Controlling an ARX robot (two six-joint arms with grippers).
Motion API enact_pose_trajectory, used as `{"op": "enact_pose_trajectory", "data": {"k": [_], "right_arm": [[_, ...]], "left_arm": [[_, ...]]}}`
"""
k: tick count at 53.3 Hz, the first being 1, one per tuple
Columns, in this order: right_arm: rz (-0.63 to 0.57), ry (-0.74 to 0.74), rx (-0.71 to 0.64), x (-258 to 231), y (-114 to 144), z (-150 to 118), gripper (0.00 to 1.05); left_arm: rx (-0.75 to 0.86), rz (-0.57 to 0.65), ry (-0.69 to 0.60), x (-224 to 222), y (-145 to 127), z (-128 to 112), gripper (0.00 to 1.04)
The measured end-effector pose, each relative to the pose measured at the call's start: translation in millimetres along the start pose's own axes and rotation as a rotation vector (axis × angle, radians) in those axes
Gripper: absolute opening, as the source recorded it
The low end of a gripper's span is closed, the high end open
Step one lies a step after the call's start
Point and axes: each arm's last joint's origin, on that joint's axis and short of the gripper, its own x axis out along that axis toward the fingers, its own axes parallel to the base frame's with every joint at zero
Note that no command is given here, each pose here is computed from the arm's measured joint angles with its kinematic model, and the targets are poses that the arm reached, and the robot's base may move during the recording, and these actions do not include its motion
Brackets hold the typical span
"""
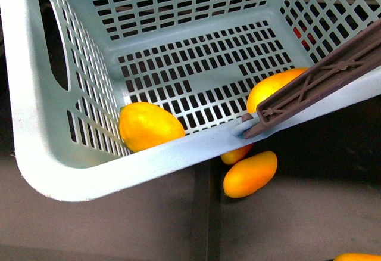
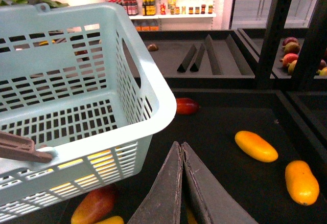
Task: Pick lemon and mango into basket
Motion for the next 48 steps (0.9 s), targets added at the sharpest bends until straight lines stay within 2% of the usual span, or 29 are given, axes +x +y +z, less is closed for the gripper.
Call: {"op": "enact_pose_trajectory", "data": {"k": [10, 31, 36, 38, 42, 48], "right_arm": [[0.0, 0.0, -0.002, -0.1, 0.0, 0.0, 0.02], [0.0, -0.001, -0.002, -0.1, 0.0, 0.0, 0.64], [0.0, -0.001, -0.002, -0.1, 0.0, 0.0, 0.81], [0.0, -0.001, -0.002, -0.2, 0.0, 0.1, 0.86], [0.002, -0.001, -0.002, -0.2, 0.0, 0.1, 0.97], [0.0, -0.002, -0.002, -0.2, 0.0, 0.1, 0.96]], "left_arm": [[-0.002, -0.001, 0.001, 0.0, 0.0, 0.0, 0.07], [0.0, -0.001, 0.001, 0.0, 0.0, 0.0, 0.07], [0.0, 0.0, 0.001, 0.0, 0.1, -0.1, 0.07], [0.009, 0.017, -0.046, 0.8, -0.7, -0.8, 0.07], [0.002, 0.097, -0.265, 1.6, 3.8, -4.4, 0.07], [-0.049, 0.244, -0.501, -5.9, 28.0, -6.0, 0.07]]}}
